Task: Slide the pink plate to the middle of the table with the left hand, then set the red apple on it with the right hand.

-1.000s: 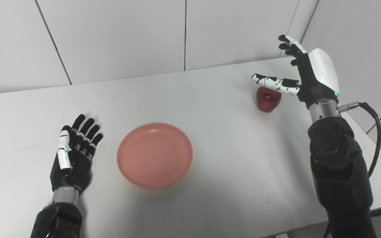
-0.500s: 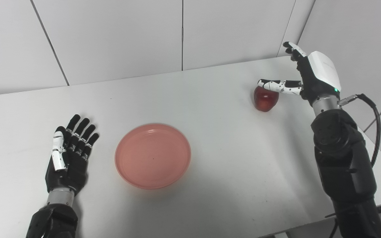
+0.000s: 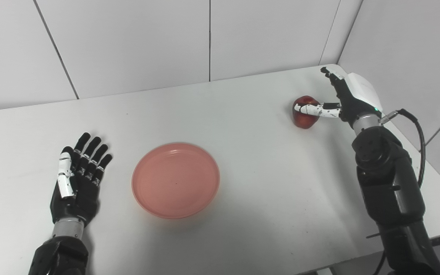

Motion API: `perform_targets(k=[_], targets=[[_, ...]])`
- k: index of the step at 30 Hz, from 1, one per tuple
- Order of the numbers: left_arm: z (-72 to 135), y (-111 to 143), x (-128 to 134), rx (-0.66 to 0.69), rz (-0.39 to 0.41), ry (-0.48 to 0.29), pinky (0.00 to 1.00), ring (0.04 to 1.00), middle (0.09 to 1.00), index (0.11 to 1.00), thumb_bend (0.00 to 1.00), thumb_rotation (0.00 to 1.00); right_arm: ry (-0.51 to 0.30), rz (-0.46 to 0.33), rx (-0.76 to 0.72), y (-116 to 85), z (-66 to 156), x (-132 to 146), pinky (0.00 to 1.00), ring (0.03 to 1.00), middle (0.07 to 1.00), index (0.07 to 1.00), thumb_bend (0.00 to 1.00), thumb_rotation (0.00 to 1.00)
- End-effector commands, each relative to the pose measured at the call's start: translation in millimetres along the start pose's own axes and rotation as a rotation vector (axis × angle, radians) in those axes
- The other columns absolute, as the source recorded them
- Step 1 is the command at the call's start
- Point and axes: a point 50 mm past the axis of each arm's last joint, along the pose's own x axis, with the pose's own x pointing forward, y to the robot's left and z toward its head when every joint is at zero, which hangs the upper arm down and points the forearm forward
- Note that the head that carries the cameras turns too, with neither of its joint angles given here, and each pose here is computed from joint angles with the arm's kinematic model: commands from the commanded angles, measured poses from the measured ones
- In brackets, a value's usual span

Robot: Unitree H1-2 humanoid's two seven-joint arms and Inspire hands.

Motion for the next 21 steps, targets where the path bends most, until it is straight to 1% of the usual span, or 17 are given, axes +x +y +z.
perform_targets(k=[1,4,8,13,21], targets=[[5.0,-1.4,4.5,-0.002,-0.008,-0.034,0.90,0.890,0.886,0.863,0.36,1.00,-0.032,-0.056,-0.016,-18.2,12.4,11.3,0.77,0.881,0.912,0.911,1.00,0.53],[5.2,-1.5,3.8,-0.004,-0.004,-0.033,0.90,0.889,0.886,0.863,0.36,1.00,-0.028,-0.036,-0.023,-14.4,12.3,17.3,0.77,0.882,0.913,0.913,1.00,0.51],[5.1,-1.1,3.8,-0.004,-0.004,-0.033,0.90,0.892,0.890,0.868,0.36,1.00,-0.017,-0.014,-0.044,-10.0,13.1,26.8,0.77,0.886,0.917,0.918,1.00,0.51],[5.5,-2.1,2.9,-0.006,-0.001,-0.031,0.90,0.889,0.888,0.867,0.35,1.00,-0.012,0.001,-0.066,-6.3,14.6,34.8,0.75,0.876,0.913,0.911,1.00,0.50],[5.7,-3.1,1.2,-0.003,0.003,-0.031,0.90,0.891,0.888,0.868,0.35,1.00,0.010,0.029,-0.035,2.3,12.1,45.4,0.78,0.886,0.919,0.905,1.00,0.45]])
